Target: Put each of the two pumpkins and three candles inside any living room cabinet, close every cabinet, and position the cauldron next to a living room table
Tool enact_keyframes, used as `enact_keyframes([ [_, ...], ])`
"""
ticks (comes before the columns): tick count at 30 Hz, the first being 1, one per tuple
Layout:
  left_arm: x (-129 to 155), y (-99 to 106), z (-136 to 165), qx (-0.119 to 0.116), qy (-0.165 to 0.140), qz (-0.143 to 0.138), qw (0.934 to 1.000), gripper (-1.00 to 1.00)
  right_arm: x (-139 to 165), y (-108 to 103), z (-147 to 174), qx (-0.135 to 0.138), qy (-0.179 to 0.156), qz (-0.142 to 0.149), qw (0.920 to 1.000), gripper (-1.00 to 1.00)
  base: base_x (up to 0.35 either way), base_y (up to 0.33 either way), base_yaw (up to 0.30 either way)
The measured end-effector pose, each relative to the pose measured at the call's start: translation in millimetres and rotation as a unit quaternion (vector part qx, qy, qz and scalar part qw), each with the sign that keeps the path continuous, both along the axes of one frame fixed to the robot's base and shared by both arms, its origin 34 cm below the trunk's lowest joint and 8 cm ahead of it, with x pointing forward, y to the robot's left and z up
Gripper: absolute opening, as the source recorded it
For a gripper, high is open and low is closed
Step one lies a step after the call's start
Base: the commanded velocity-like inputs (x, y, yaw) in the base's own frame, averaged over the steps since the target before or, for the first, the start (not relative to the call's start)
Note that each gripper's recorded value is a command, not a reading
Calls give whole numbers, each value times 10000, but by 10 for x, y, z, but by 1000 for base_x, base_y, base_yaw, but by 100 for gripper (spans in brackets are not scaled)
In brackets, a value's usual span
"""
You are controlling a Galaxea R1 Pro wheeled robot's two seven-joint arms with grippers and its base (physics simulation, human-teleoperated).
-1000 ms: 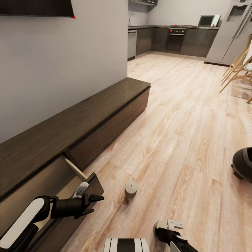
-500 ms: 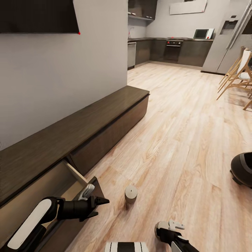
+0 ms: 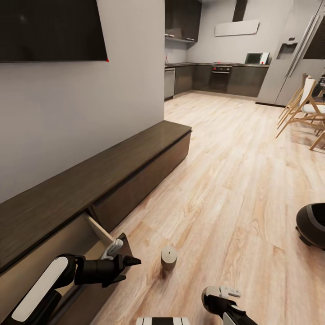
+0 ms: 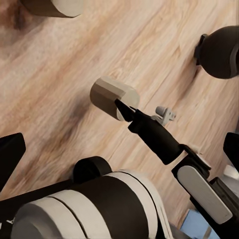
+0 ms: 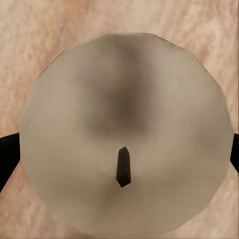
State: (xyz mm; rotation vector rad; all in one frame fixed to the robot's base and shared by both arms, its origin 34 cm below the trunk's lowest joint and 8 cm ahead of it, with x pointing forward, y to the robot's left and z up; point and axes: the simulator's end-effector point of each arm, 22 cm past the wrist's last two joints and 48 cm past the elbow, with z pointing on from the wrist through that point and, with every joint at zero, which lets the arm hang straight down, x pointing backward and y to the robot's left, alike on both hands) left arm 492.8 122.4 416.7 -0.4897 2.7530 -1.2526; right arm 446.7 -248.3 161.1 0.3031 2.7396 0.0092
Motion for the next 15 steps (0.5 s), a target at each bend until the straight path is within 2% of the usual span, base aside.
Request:
enact_keyframes([
  [4, 13, -34, 80, -33, -80, -2, 10000, 100, 106, 15, 86, 31, -107, 2, 9999, -100, 0, 0, 0],
  [7, 21, -65, 139, -55, -141, -6, 9999, 100, 330, 101, 241, 142, -273, 66, 9995, -100, 0, 0, 0],
  [10, 28, -64, 184, -28, -197, -8, 9998, 100, 583, 168, 464, 262, -279, 234, 9990, -100, 0, 0, 0],
  [12, 20, -57, 163, 134, -186, -16, 9997, 100, 815, 24, 703, 131, -220, 271, 9993, -100, 0, 0, 0],
  [13, 28, -45, 148, 263, -184, -24, 9995, 100, 867, -65, 785, 48, -164, 192, 9997, -100, 0, 0, 0],
  [15, 158, 4, 166, 675, -197, -35, 9975, 100, 996, -324, 999, -196, -50, -99, 9997, -100, 0, 0, 0],
])
